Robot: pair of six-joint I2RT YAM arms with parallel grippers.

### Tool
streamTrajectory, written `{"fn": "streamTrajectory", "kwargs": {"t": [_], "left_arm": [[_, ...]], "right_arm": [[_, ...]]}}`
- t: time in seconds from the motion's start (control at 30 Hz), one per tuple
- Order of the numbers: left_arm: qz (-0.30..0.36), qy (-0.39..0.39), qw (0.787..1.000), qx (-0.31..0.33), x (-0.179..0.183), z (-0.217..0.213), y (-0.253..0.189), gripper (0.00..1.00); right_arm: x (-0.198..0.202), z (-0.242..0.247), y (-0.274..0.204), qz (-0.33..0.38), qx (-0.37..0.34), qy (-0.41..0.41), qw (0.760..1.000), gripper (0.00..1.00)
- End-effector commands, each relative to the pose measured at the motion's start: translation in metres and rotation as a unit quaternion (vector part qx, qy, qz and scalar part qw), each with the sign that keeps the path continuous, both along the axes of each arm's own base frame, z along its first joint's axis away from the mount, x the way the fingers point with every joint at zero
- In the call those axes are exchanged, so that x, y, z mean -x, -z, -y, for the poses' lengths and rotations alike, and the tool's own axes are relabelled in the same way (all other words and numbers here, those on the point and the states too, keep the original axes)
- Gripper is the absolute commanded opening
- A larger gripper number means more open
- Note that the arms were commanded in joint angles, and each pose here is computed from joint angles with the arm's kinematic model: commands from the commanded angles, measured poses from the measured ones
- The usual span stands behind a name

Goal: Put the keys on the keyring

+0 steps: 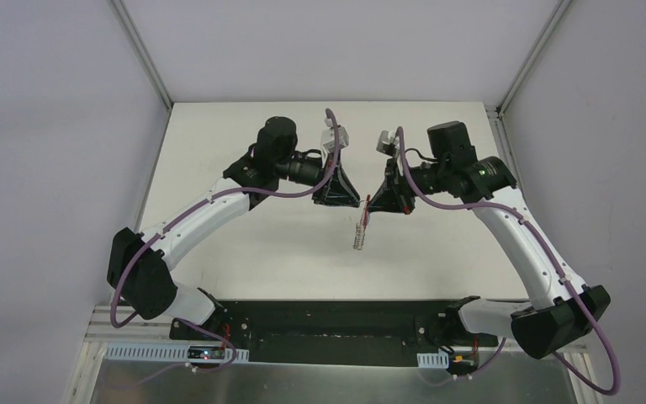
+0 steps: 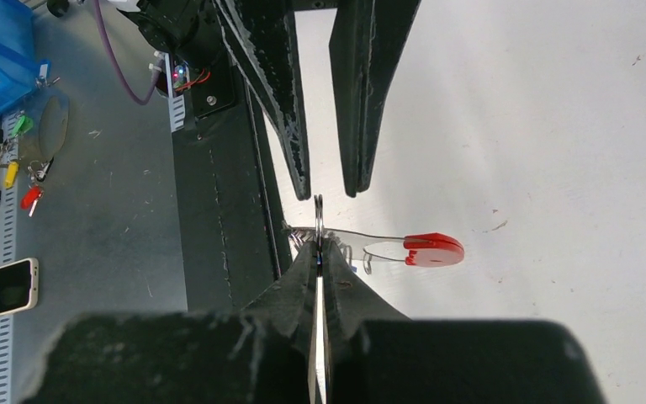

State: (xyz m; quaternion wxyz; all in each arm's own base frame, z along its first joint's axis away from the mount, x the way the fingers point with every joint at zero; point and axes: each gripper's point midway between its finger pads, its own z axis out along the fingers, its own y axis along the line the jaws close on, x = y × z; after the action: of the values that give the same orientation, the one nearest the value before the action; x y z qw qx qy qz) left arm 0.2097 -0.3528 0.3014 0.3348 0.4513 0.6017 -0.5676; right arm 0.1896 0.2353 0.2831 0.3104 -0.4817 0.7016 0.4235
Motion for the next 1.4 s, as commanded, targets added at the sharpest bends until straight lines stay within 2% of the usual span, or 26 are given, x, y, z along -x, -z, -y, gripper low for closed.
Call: {"fn": "streamTrajectory", "kwargs": {"t": [0.0,0.17,0.4,0.63,1.0,1.23,1.37], "left_arm": [[0.05,0.004,0.999,0.009,-0.001,0.001,-0.024,0.26],[0.053,0.013,0.998,0.003,0.001,0.006,-0.022,0.37],[0.068,0.034,0.997,-0.016,0.009,0.013,-0.018,0.38],[0.071,0.042,0.996,-0.022,0.013,0.015,-0.016,0.27],[0.069,0.041,0.997,-0.02,0.012,0.017,-0.02,0.22],[0.062,0.041,0.997,-0.018,0.011,0.019,-0.019,0.01],[0.059,0.041,0.997,-0.021,0.012,0.018,-0.017,0.0]], "right_arm": [[0.001,-0.005,-0.011,0.014,-0.01,-0.014,1.0,0.0],[0.001,-0.006,-0.007,0.007,-0.012,-0.016,1.0,0.0],[0.001,-0.008,-0.007,0.004,-0.015,-0.015,1.0,0.0],[0.001,-0.007,-0.007,0.006,-0.015,-0.013,1.0,0.0],[0.004,-0.006,-0.003,0.003,-0.012,-0.013,1.0,0.0],[0.003,-0.006,-0.002,0.002,-0.013,-0.013,1.0,0.0],[0.002,-0.006,-0.004,0.004,-0.016,-0.011,1.0,0.0]]}}
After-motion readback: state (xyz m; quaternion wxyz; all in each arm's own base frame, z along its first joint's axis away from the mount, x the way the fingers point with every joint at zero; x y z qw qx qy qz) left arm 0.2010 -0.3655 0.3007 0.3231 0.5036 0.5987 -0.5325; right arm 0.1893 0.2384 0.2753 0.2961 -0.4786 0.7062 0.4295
